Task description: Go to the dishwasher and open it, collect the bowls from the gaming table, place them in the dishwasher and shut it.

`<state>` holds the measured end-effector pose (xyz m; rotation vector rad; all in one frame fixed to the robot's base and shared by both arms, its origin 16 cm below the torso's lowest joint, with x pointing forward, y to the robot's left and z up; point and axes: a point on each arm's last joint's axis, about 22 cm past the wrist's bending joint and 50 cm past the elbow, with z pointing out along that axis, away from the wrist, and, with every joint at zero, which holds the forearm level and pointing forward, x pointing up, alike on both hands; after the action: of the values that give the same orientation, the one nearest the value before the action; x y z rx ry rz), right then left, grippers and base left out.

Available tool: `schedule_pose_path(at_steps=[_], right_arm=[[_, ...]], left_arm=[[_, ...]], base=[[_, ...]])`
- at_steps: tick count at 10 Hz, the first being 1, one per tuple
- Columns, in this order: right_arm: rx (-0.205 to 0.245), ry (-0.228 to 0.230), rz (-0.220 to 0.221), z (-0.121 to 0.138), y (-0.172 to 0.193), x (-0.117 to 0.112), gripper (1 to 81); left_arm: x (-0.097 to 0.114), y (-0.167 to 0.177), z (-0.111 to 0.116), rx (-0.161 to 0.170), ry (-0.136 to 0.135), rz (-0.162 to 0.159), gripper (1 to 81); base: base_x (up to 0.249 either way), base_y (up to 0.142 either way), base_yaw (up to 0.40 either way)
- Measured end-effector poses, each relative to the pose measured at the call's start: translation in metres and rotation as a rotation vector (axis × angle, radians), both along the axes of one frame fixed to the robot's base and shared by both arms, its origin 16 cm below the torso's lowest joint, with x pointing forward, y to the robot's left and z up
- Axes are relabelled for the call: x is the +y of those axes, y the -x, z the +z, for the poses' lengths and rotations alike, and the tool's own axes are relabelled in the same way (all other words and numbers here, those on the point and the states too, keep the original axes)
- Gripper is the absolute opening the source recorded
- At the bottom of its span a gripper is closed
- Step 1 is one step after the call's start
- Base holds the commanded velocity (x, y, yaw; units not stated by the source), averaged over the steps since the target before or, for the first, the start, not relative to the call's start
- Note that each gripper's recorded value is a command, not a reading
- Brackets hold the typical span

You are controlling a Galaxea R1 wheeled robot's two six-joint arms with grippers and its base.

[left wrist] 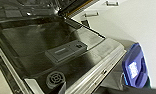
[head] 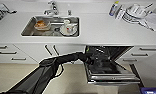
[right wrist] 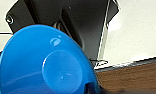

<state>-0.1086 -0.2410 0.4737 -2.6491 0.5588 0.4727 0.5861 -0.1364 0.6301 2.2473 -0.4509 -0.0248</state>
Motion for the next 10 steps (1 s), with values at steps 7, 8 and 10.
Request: schedule_pose_path(at_steps=[7, 8, 10], right_arm=[[-0.152, -0.035, -0.019, 0.064, -0.154, -0.106, 1.0], [-0.174, -0.033, -0.017, 0.079, -0.182, -0.123, 1.0], [-0.260, -0.082, -0.038, 0.101, -0.258, -0.116, 1.0]], left_arm=[[0.200, 0.179, -0.097, 0.202, -0.107, -0.050, 81.1], [0.212, 0.219, -0.097, 0.237, -0.091, -0.061, 81.1], [0.267, 0.284, -0.109, 0.288, -0.130, -0.032, 81.1]], base=[[0.000, 0.000, 0.000], [0.000, 0.000, 0.000], [0.000, 0.000, 0.000]])
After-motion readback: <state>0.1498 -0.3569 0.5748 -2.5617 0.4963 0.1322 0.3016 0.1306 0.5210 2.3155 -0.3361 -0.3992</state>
